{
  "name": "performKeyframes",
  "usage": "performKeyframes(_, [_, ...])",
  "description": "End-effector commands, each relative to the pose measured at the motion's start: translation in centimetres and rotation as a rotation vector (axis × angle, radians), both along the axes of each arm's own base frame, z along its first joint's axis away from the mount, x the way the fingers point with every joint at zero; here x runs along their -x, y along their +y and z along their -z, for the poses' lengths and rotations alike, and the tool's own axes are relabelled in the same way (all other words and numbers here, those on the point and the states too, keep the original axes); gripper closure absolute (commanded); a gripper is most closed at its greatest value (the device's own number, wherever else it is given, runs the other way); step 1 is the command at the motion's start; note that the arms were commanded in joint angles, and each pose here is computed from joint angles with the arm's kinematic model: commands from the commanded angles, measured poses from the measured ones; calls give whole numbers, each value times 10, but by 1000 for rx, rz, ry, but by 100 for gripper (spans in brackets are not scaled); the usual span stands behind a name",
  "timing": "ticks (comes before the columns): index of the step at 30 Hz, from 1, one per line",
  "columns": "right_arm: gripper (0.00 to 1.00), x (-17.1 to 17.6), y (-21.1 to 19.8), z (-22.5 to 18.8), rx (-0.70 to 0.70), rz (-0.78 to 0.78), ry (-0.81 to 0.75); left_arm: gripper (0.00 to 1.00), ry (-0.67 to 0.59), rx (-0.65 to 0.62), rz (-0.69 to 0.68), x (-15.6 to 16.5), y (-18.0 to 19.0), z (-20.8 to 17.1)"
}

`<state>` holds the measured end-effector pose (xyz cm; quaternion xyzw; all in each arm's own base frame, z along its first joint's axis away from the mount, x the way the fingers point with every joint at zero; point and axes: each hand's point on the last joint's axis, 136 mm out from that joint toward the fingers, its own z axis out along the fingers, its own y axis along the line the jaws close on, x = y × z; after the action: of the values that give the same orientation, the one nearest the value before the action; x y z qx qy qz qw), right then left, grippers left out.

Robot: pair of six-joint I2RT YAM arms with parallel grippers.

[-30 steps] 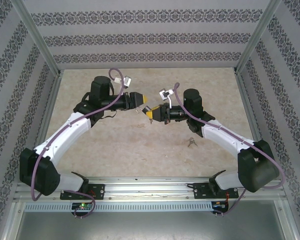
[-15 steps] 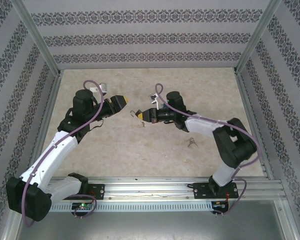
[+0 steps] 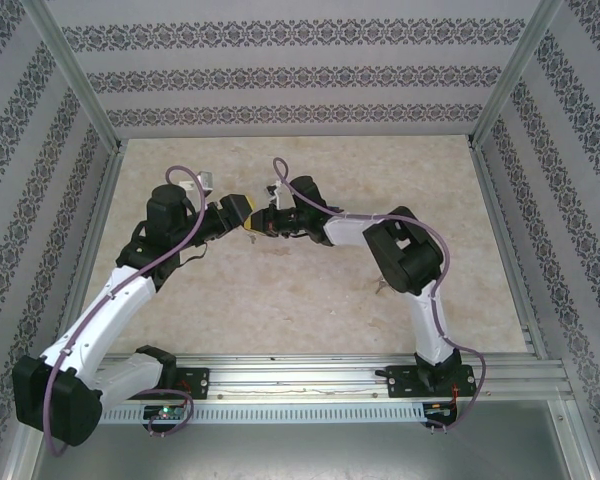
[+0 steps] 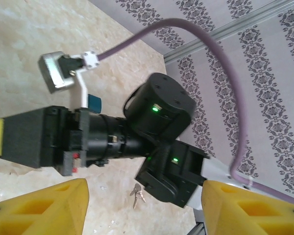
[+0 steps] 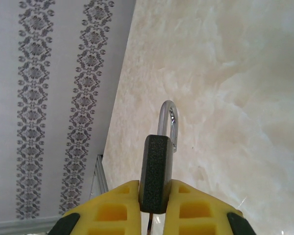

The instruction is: Unlock with the key

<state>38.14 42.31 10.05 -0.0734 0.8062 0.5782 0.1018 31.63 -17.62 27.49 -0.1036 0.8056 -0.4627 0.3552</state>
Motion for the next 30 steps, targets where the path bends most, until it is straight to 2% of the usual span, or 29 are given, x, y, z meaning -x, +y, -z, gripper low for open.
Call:
performKeyframes(1, [92, -11, 12, -5, -24, 17, 69, 38, -46, 22, -16, 0, 3, -10])
performKeyframes(13, [87, -15, 13, 40, 22, 53, 240, 38, -40, 39, -21, -1, 2, -7])
performKeyframes(20, [70, -12, -1, 53, 83, 80, 296, 38, -38, 41, -24, -2, 3, -6])
performKeyframes(30, [65, 5, -45, 64, 234, 99, 312, 38, -39, 38, -25, -3, 3, -4])
